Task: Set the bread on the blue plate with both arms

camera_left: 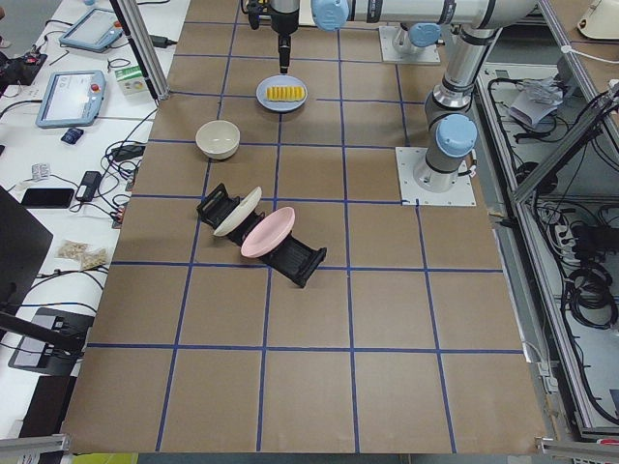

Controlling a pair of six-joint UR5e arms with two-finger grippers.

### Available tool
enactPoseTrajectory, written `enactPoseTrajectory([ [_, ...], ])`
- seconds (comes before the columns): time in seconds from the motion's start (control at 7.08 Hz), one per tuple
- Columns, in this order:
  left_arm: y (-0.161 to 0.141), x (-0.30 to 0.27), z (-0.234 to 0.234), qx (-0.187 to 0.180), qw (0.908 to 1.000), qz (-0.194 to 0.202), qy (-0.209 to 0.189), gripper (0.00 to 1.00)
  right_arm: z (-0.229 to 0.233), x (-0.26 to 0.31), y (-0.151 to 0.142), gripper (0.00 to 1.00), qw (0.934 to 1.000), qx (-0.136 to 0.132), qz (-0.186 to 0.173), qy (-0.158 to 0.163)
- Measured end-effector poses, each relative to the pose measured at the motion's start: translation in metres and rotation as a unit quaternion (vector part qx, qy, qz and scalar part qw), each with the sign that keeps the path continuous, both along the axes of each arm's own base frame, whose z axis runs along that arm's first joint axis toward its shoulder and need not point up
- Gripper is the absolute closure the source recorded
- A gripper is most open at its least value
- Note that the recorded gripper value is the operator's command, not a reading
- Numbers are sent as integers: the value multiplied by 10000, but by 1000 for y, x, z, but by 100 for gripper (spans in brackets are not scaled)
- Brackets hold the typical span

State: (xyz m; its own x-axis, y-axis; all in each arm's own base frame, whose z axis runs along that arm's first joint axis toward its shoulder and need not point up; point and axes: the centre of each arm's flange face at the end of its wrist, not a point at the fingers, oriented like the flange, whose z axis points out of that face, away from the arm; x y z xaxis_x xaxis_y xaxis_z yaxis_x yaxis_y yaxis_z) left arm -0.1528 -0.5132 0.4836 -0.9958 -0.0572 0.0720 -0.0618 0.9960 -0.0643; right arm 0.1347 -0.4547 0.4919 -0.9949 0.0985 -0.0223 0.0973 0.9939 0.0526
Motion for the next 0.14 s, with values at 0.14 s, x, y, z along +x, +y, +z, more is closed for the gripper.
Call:
enactPoseTrajectory([
  [0.14, 0, 0, 0, -3, 10000, 1, 2, 0, 0, 0, 0, 0, 10000, -7, 3, 14],
])
